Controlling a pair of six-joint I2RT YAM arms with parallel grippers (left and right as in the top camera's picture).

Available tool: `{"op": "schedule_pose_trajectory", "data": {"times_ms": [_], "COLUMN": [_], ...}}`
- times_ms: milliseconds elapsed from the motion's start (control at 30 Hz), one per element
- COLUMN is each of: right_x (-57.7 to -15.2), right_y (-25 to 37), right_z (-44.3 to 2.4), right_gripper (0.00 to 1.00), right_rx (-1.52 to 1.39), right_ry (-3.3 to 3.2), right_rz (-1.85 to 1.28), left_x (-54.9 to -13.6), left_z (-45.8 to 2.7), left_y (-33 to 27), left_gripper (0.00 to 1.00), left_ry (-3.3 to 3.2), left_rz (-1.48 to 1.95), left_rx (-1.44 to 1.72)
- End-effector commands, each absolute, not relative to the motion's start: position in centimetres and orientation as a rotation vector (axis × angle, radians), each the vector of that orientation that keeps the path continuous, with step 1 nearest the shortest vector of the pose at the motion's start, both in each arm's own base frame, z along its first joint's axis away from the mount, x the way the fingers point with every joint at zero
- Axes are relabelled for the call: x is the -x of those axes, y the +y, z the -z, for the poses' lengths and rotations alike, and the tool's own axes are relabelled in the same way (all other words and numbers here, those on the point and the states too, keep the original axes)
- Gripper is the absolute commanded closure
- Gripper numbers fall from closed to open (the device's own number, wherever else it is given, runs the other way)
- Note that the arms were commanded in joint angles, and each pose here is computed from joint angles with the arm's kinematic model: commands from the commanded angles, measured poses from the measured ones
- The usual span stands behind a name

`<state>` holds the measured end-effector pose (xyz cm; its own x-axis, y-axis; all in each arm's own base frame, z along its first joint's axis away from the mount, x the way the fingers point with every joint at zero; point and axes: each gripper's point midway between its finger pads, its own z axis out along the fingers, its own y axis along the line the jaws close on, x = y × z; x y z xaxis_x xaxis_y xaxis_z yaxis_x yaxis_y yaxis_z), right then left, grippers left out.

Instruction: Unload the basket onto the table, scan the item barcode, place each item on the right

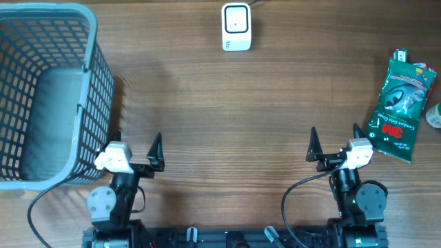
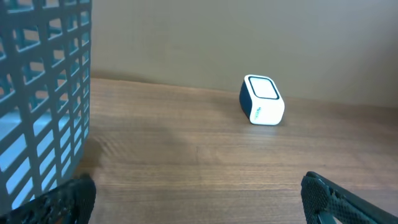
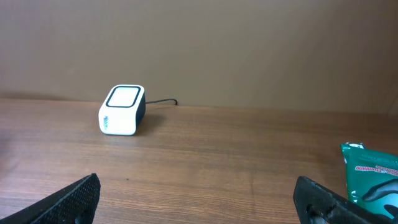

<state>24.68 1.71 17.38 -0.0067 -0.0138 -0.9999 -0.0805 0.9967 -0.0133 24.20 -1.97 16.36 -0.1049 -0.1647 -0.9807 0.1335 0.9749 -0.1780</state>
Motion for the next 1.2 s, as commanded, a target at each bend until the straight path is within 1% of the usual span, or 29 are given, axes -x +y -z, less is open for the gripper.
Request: {"op": "schedule_pose_trajectory", "data": {"times_ms": [0,367,433,1167], "right_x": [-24.6,-24.6,-24.6,-24.6], "right_y": [2.0,2.0,2.0,2.0], "right_z": [-17.5,-17.5,-17.5,-17.5], "right_gripper": [0.00,0.00,0.00,0.00], "right_rx": [0.096,0.096,0.096,0.096], "right_ry": [1.568,1.568,1.568,1.568], "right_rz": [-0.056,-0.056,-0.056,-0.056], "left_x": [-24.5,-24.4,-24.3,-24.4], "left_z": [-16.4,-15.9,-15.9,-16.1], "left_y": [-1.9,-2.6,-3.0,-2.7], "left_gripper": [0.00,0.00,0.00,0.00], "left_ry": [1.618,1.641,1.637,1.631], "left_rz": [0.205,0.221,0.206,0.192], "left_rx": [-0.002,-0.022,-0.081,-0.064]}}
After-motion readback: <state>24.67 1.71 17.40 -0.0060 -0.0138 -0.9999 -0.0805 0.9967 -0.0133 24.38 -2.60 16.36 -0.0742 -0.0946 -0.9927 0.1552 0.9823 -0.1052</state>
